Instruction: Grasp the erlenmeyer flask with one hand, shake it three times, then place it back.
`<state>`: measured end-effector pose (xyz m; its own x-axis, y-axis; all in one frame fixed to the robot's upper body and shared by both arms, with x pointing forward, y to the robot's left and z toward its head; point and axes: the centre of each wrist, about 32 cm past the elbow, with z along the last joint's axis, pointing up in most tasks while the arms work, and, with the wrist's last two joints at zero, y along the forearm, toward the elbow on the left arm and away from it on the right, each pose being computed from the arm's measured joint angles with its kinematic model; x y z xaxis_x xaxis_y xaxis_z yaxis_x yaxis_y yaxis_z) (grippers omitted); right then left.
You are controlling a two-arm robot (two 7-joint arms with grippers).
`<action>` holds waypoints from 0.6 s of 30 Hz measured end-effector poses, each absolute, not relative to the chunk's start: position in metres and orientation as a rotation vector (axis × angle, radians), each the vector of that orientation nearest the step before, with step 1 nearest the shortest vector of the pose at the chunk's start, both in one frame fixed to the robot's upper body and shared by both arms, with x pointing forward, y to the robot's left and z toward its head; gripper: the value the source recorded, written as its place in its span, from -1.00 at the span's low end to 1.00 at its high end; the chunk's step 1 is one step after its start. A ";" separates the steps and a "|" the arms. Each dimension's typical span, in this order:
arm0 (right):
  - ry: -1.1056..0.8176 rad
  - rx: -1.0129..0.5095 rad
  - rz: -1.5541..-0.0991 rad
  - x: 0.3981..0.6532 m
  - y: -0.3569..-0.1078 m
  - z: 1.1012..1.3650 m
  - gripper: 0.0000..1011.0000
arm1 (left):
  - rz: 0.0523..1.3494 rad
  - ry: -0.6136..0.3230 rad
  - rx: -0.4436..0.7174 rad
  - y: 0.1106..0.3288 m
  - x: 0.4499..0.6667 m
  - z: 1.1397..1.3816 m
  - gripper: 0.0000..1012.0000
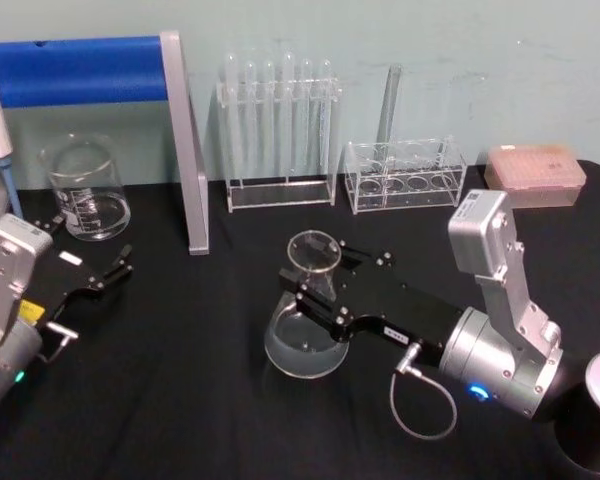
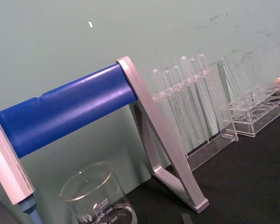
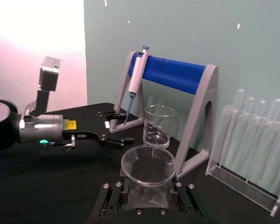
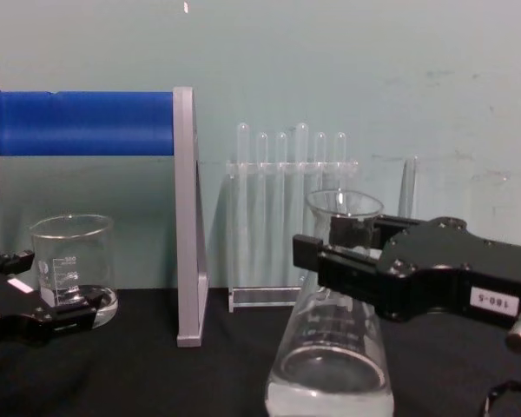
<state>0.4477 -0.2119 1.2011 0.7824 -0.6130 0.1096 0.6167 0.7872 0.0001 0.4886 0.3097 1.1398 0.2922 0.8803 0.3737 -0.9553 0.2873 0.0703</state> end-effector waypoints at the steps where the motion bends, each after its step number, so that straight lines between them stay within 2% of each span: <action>1: -0.106 -0.036 -0.671 0.449 -0.213 1.201 -0.11 | 1.248 -0.285 0.304 0.310 0.489 1.140 0.98; 18: -0.124 -0.028 -0.880 0.477 -0.234 1.204 -0.11 | 1.248 -0.285 0.304 0.310 0.489 1.140 0.98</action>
<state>0.4771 -0.2340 1.2043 0.6301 -0.7672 0.1204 0.7705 0.6369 0.0264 0.4886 0.3097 1.1398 0.2923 0.8803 0.3737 -0.9552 0.2874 0.0702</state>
